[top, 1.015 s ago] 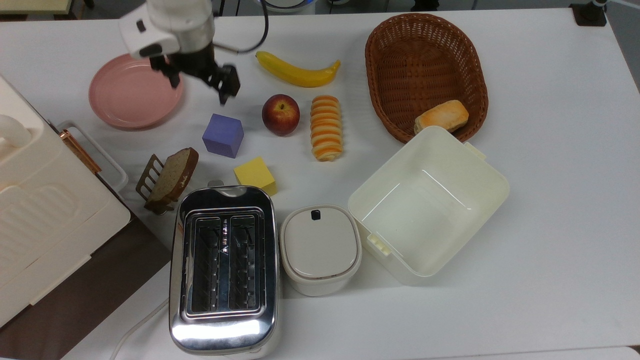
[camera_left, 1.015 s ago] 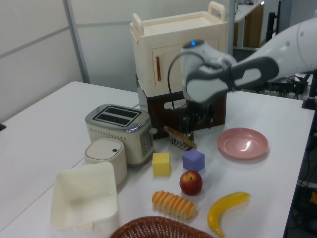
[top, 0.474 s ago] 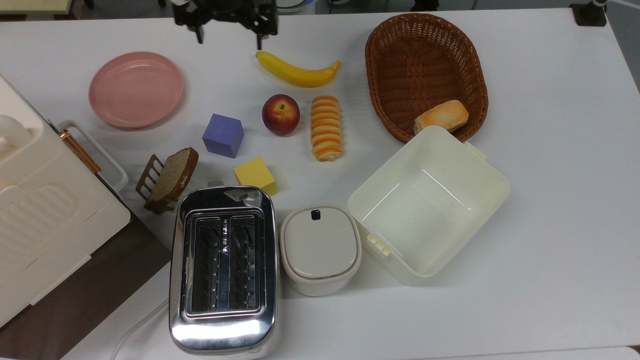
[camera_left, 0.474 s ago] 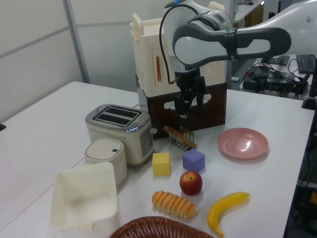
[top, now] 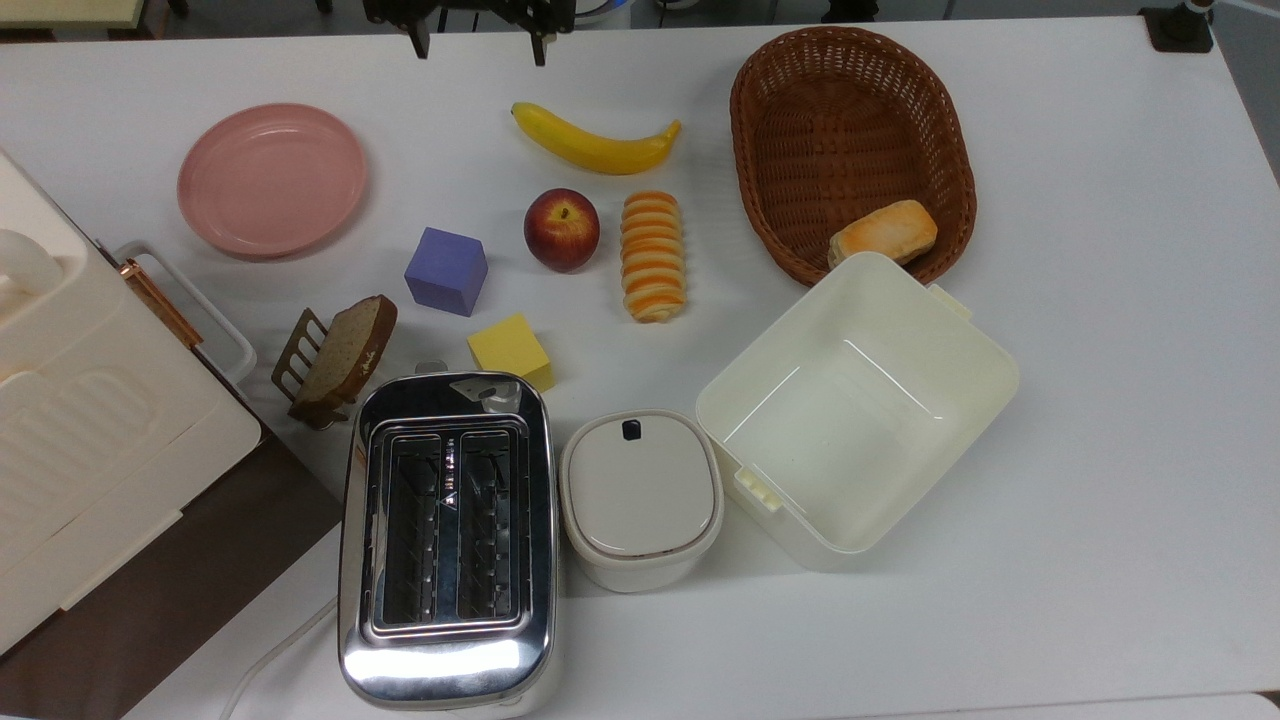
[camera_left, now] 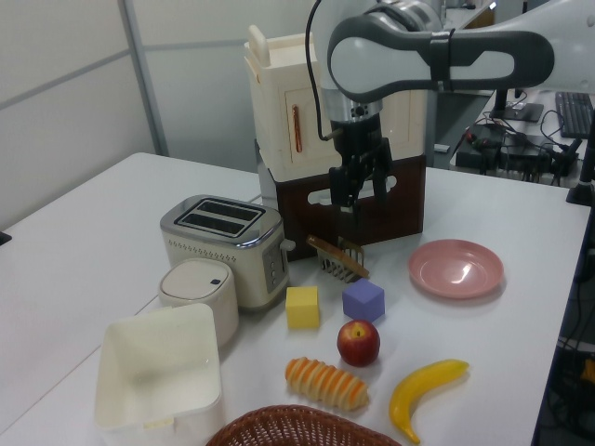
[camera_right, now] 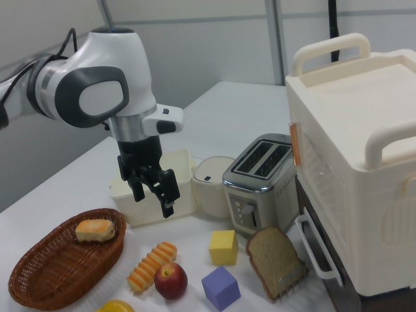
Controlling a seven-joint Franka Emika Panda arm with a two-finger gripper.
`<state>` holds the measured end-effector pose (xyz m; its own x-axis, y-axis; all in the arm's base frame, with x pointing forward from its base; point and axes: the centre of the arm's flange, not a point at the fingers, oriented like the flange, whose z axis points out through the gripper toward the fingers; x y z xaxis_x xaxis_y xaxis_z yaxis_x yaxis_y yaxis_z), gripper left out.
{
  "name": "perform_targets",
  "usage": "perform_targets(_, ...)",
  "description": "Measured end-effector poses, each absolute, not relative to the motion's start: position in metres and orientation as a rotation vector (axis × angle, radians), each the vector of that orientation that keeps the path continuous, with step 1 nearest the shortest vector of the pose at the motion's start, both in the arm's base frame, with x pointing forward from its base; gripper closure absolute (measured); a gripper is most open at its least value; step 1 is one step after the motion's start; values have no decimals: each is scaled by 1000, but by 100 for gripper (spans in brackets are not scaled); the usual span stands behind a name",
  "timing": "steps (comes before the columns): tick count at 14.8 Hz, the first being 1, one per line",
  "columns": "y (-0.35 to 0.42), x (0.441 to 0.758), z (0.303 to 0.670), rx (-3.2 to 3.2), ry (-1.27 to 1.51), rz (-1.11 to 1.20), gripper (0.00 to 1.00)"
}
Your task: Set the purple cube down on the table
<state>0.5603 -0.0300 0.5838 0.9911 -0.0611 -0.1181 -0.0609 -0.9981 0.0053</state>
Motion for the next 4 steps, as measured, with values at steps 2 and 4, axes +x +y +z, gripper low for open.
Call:
perform_targets(2,-30,559,586,3133,-97,-187,0)
perform_targets(4,-32,559,586,3133,-101,-186,0)
